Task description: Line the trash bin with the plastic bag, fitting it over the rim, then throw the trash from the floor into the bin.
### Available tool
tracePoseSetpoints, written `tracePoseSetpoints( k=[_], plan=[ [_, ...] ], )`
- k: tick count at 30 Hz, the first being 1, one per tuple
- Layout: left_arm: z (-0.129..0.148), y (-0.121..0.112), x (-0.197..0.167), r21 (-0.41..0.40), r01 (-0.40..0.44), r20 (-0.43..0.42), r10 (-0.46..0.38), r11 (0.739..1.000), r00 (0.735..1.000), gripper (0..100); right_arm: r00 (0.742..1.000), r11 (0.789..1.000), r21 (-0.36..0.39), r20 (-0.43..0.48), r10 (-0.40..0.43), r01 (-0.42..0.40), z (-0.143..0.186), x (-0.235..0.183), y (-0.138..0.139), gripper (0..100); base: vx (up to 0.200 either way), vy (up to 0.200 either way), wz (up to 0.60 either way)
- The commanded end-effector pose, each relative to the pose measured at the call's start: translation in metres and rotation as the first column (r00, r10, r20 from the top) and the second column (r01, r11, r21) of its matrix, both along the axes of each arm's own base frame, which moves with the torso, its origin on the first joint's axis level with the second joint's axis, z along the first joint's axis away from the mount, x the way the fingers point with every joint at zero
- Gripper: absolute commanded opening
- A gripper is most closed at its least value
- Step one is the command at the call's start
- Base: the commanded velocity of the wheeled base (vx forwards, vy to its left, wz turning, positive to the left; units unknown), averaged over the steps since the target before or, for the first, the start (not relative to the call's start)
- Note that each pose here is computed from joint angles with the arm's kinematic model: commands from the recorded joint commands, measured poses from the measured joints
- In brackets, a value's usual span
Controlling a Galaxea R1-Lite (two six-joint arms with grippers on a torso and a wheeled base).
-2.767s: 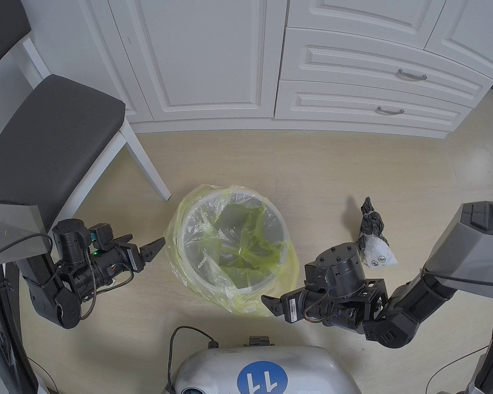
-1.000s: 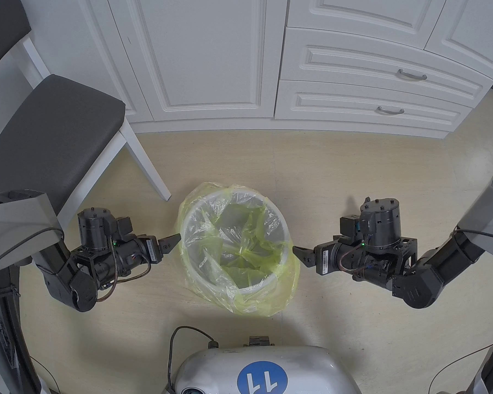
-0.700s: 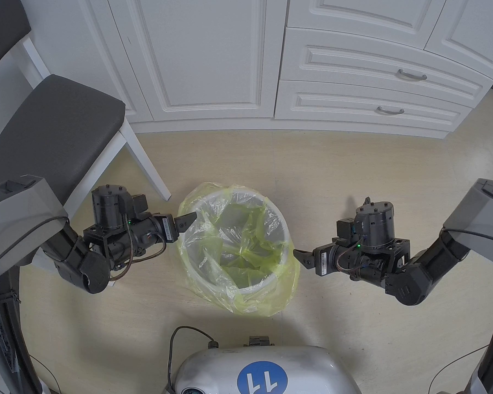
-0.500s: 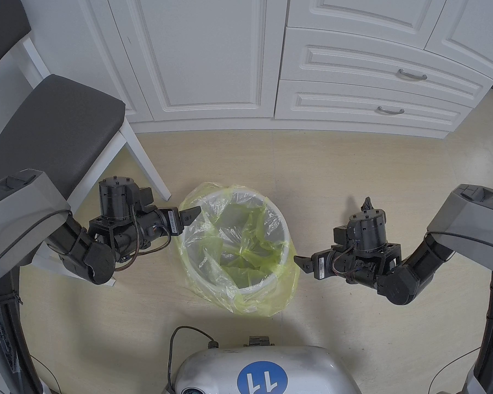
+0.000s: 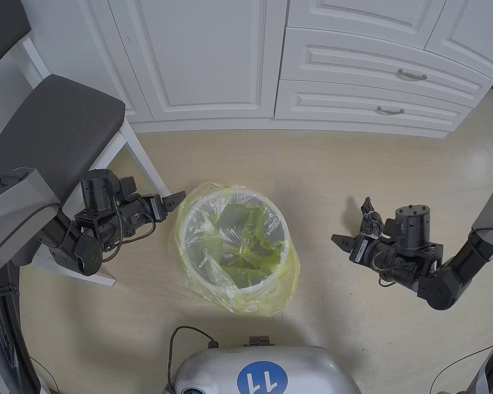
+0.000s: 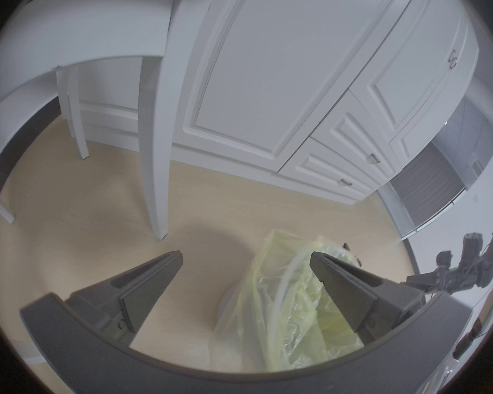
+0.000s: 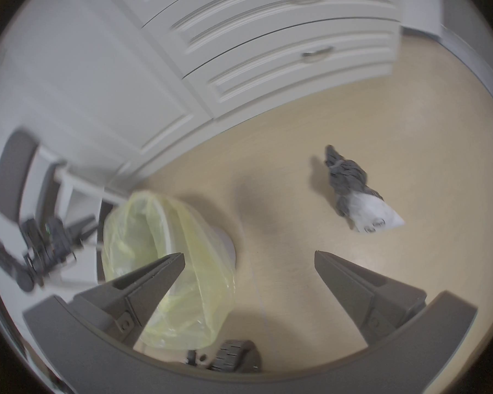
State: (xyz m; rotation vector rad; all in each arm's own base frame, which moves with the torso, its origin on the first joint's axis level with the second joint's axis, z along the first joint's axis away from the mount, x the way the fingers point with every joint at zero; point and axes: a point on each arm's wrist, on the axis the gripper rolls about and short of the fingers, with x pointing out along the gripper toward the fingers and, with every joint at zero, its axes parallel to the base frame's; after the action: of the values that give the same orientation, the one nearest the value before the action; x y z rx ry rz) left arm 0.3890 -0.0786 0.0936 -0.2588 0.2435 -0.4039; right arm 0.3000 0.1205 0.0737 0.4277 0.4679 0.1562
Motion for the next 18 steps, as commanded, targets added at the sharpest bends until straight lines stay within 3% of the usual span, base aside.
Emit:
tracePoseSetpoints(
  k=[1,5,10,18],
  plan=[
    [0.007,0.013,0.005,-0.083,0.054,0.050,-0.050,0.995,0.998,100,0.990,0.981,0.139,-0.040,-0.132,0.136,-0.007,-0.033,-0.023,100,0.000,0.000,0.00],
    [0.006,0.016,0.002,-0.087,0.057,0.044,-0.054,0.995,0.998,100,0.986,0.972,0.166,-0.048,-0.163,0.168,-0.016,-0.037,-0.030,100,0.000,0.000,0.00],
    [-0.007,0.021,-0.004,-0.093,0.077,0.032,-0.074,0.993,0.997,100,0.988,0.977,0.146,-0.055,-0.147,0.153,-0.047,-0.031,-0.019,100,0.000,0.000,0.00],
    [-0.037,0.012,-0.005,-0.099,0.113,0.045,-0.109,0.989,0.993,100,0.990,0.980,0.140,-0.016,-0.142,0.143,-0.048,-0.032,-0.018,100,0.000,0.000,0.00]
  ],
)
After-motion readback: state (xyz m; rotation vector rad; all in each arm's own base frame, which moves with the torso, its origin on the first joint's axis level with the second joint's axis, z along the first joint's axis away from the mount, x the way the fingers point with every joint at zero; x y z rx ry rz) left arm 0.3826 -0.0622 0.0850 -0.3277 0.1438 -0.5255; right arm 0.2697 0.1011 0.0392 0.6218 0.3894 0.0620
